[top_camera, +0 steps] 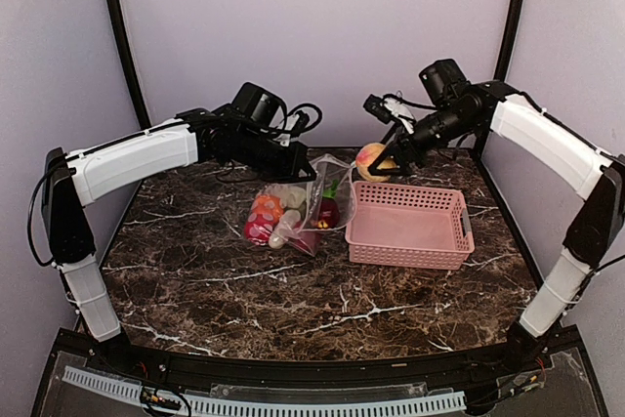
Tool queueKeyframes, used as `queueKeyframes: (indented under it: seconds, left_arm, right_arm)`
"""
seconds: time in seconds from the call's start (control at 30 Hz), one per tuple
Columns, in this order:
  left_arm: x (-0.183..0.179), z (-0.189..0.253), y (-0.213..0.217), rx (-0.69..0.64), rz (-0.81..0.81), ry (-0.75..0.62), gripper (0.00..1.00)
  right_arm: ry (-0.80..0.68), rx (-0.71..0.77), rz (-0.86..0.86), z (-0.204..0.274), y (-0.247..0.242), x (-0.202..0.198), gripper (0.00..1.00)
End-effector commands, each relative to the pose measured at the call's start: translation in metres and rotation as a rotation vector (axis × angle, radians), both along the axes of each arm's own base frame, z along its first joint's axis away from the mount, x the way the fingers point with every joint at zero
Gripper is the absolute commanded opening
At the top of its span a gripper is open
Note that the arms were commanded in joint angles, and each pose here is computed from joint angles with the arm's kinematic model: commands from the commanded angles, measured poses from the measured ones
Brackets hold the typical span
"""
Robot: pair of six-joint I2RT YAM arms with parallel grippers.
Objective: Place the food in the zip-top bag and seal the zipper
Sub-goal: Place the fake fruit in the zipper food storage bag.
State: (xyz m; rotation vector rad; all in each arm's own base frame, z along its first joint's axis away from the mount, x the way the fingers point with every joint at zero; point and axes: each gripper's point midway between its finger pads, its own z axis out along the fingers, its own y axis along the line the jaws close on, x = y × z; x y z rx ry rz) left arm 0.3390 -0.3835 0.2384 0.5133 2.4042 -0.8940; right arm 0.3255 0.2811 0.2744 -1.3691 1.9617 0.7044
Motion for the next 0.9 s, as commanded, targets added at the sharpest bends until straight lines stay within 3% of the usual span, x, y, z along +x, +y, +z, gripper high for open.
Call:
queueKeyframes:
  seconds: [0.0, 0.33, 0.53, 0.87]
  left_arm:
    - [-0.003, 0.018, -0.002, -0.029, -0.006, -0.021, 0.01]
    - [-0.007, 0.032, 0.003, -0.027, -0.008, -0.035, 0.01]
    - [-0.011, 0.043, 0.008, -0.03, -0.012, -0.052, 0.01]
    - [-0.017, 0.049, -0.004, -0.122, -0.038, -0.02, 0.01]
  right_arm:
    - [0.066, 0.017, 0.155, 0.01, 0.042, -0.047, 0.66]
    - [0.003, -0.038, 0.248, -0.012, 0.087, -0.044, 0.66]
    - [-0.065, -0.12, 0.181, -0.048, 0.084, -0.019, 0.66]
    - [-0.271, -0.047, 0.07, -0.032, 0.087, 0.011, 0.71]
